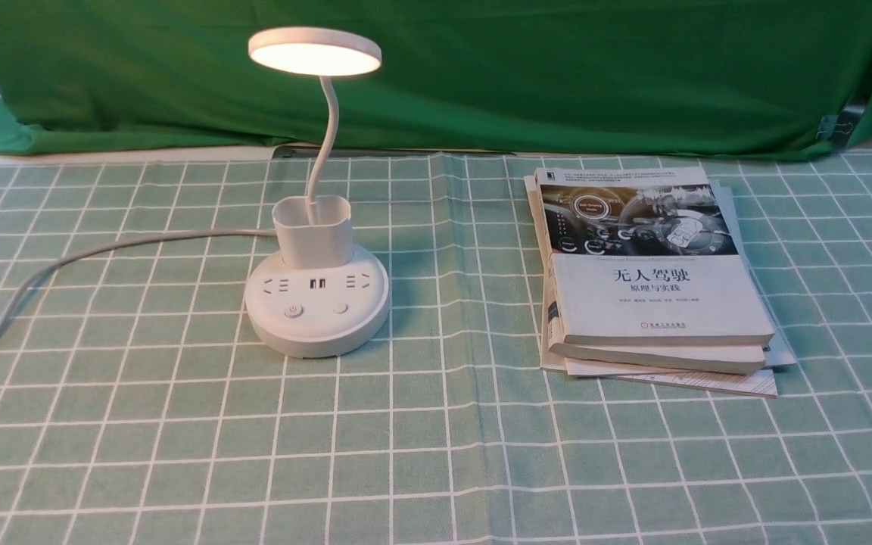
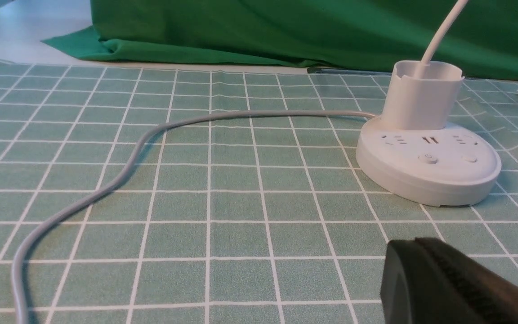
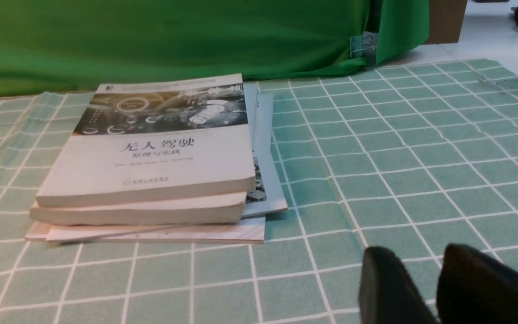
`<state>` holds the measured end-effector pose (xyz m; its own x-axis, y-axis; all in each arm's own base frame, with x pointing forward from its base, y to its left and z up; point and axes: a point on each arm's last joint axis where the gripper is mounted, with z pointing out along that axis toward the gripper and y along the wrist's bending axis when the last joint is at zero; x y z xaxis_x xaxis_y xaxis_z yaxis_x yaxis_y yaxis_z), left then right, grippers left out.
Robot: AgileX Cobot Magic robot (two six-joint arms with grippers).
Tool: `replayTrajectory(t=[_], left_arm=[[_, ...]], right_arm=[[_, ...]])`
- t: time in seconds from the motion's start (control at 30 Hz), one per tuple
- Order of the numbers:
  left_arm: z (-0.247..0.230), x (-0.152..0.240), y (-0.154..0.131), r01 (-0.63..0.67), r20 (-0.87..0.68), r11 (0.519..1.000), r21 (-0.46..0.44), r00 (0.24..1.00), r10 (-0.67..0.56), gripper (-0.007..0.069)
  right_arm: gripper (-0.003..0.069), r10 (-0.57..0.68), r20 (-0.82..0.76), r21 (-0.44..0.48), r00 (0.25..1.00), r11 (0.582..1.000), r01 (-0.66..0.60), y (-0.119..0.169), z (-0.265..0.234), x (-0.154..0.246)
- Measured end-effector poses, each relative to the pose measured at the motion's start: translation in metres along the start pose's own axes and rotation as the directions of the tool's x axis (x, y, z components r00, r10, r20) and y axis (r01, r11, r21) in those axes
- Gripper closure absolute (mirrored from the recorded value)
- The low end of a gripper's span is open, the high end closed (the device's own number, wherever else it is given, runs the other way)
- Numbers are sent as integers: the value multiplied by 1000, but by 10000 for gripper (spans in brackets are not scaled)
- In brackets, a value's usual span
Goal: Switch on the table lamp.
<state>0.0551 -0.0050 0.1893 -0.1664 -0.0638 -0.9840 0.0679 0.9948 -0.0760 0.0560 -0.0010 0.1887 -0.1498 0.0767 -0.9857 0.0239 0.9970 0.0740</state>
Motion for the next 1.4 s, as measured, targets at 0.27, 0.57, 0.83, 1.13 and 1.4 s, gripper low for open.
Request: replayTrajectory(t=[0.27,0.57,0.83,1.13,1.4], left_arm=[[0,0,0,0,0,1000,0,1000,0,622],[0,0,0,-6,0,1000,0,1000,6,622],[0,0,0,-9,0,1000,-1,1000,9,622],[0,0,0,-9,0,1000,-1,1000,9,622],[0,0,0,-9,0,1000,-1,1000,9,622]], right_arm=[[418,0,2,0,1000,1000,0,0,0,0],[418,0,1,0,1000,1000,0,0,0,0],[418,0,1,0,1000,1000,0,0,0,0],[418,0,1,0,1000,1000,0,0,0,0],[418,0,1,0,1000,1000,0,0,0,0]])
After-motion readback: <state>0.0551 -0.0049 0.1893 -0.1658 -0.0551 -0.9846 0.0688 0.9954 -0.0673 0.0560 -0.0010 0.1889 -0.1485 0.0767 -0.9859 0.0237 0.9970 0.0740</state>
